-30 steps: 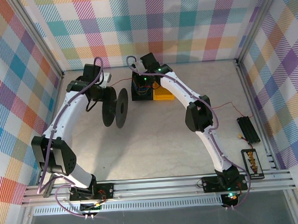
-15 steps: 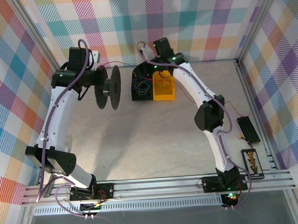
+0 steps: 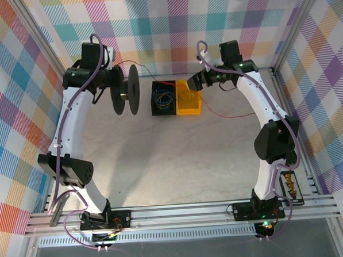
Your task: Wrap the cables
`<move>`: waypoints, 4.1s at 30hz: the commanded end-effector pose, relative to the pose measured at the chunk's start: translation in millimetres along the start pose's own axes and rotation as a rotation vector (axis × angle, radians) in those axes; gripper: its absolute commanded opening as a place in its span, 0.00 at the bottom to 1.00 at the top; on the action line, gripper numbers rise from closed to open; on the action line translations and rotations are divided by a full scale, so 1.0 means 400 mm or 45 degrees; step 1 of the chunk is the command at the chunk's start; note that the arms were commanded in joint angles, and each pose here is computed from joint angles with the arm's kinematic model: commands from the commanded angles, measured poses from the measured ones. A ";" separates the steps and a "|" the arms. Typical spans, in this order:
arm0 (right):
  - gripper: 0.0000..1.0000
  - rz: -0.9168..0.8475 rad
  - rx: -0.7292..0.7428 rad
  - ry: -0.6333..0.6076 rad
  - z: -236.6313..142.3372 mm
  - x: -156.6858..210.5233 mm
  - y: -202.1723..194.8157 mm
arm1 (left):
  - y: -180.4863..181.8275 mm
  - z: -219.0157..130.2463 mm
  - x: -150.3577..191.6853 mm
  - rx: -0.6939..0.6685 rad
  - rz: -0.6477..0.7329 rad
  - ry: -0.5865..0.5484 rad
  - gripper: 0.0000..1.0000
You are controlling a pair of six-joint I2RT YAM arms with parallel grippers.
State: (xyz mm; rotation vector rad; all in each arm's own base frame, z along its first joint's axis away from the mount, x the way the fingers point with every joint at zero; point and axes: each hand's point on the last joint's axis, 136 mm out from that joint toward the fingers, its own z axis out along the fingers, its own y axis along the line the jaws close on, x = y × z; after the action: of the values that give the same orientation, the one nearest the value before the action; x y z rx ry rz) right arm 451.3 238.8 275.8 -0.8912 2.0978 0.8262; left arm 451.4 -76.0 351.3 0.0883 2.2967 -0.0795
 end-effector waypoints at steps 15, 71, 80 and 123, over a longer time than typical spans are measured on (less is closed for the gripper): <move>0.73 0.020 0.055 0.144 0.133 0.191 -0.078 | 0.028 -0.105 -0.115 0.001 -0.056 -0.205 0.00; 0.00 -0.152 0.477 0.525 0.007 0.166 0.086 | 0.158 -0.146 -0.193 0.315 -0.617 -0.460 0.00; 0.00 -0.564 0.187 0.597 0.088 0.147 0.398 | 0.144 -0.057 -0.198 0.115 -0.563 -0.395 0.00; 0.00 -0.481 0.483 0.199 0.024 -0.125 -0.033 | -0.384 -0.313 0.125 1.020 0.673 -0.260 0.00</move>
State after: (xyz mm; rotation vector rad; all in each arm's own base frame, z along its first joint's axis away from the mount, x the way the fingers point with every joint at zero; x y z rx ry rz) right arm 463.6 283.6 297.8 -1.2561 2.0170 0.1977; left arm 345.1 -201.3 347.1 0.9454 2.0537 -0.4945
